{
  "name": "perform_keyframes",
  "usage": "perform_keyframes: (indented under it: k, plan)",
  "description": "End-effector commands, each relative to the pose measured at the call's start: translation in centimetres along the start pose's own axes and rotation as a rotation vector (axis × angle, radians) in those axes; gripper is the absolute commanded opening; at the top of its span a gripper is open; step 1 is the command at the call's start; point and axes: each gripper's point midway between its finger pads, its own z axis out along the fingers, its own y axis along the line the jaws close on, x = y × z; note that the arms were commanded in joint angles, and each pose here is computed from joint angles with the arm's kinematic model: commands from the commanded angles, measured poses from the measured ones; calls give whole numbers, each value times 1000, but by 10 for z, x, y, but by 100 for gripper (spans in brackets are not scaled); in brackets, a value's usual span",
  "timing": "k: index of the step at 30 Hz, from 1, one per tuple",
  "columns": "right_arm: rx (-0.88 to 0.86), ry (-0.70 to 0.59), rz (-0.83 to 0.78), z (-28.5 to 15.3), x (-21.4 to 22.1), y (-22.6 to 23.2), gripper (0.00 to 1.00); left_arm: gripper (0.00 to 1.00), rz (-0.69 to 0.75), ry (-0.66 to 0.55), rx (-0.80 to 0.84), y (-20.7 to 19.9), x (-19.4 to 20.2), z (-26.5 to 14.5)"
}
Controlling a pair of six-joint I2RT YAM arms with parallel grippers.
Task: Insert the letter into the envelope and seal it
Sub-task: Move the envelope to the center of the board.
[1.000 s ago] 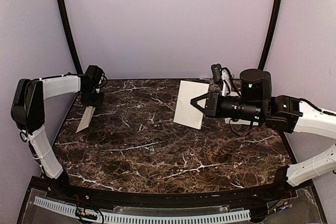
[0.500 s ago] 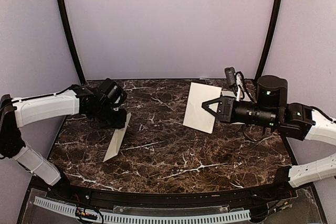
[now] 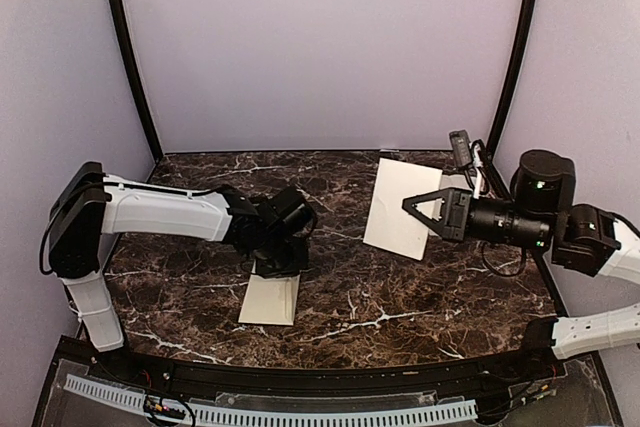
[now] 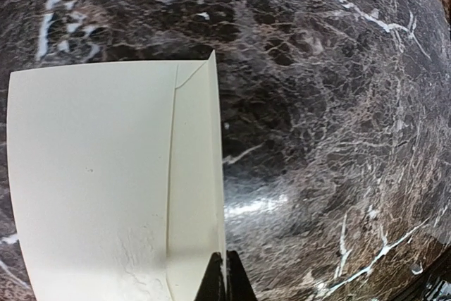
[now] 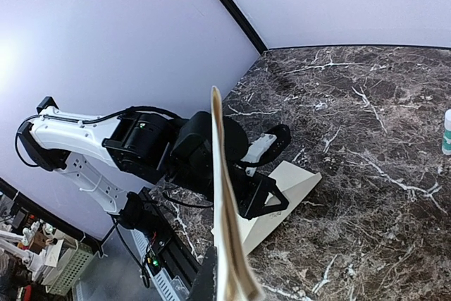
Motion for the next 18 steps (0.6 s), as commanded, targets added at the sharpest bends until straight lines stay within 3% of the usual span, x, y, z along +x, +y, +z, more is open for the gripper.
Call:
perform_keyframes:
  k: [1, 4, 12, 18]
  plan:
    - [-33, 30, -9, -6, 8, 2, 0, 0, -62, -75, 84, -42, -13, -4]
    - [-58, 55, -3, -10, 15, 5, 0, 1, -63, -80, 112, -62, -11, 4]
    - [-62, 76, 18, -28, 26, 0, 0, 38, -34, -46, 183, -102, 7, 11]
    - [-23, 52, 21, -40, 25, -9, 0, 54, 23, -86, 267, -132, -1, -13]
